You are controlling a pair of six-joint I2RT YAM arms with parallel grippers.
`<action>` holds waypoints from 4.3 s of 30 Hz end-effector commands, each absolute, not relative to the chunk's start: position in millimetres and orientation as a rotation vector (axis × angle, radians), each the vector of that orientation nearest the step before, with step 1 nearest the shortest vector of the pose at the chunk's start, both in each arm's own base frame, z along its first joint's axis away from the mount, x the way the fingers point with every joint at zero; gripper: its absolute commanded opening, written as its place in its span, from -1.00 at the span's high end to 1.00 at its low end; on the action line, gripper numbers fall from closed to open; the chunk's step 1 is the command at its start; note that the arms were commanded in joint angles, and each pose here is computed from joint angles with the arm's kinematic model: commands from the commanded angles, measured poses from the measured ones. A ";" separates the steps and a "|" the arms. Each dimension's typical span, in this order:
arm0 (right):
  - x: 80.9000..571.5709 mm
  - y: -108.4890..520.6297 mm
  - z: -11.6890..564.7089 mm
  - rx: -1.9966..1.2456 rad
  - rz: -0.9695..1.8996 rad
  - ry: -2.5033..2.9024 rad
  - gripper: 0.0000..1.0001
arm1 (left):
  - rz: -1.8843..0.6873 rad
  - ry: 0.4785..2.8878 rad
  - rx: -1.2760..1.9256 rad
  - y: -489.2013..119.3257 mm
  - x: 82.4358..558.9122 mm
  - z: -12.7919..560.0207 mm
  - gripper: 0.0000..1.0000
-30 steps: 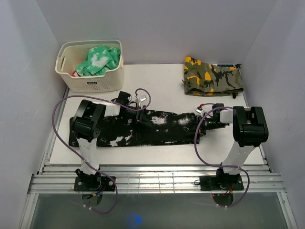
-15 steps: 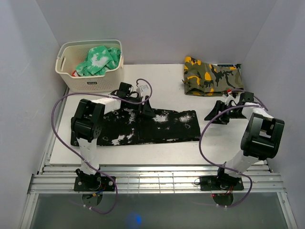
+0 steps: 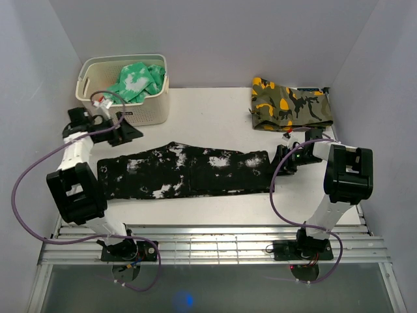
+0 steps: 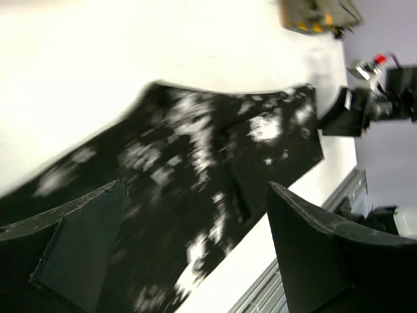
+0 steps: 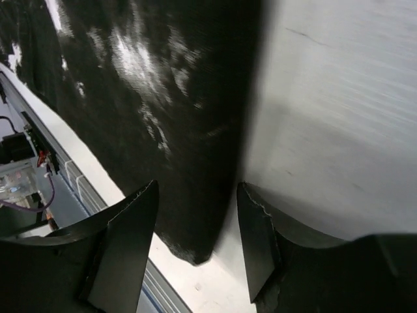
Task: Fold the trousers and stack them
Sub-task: Fold the trousers
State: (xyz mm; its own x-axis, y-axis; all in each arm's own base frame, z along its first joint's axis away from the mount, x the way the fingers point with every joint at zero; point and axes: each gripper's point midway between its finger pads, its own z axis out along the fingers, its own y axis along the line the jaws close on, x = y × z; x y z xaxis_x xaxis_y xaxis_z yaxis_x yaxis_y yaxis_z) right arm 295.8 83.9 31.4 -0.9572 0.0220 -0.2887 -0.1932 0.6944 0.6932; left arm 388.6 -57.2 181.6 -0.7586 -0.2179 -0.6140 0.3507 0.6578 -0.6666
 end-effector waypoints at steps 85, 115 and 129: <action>281.9 449.1 169.1 -0.669 1.337 2.243 0.85 | -1.309 2.537 -0.077 -107.9 299.3 36.3 1.00; 234.9 506.6 154.9 -0.654 1.427 2.378 0.85 | -1.298 2.571 -0.086 -111.7 291.7 22.1 1.00; 230.9 523.9 133.1 -0.657 1.434 2.418 0.85 | -1.297 2.566 -0.071 -112.2 291.1 22.7 1.00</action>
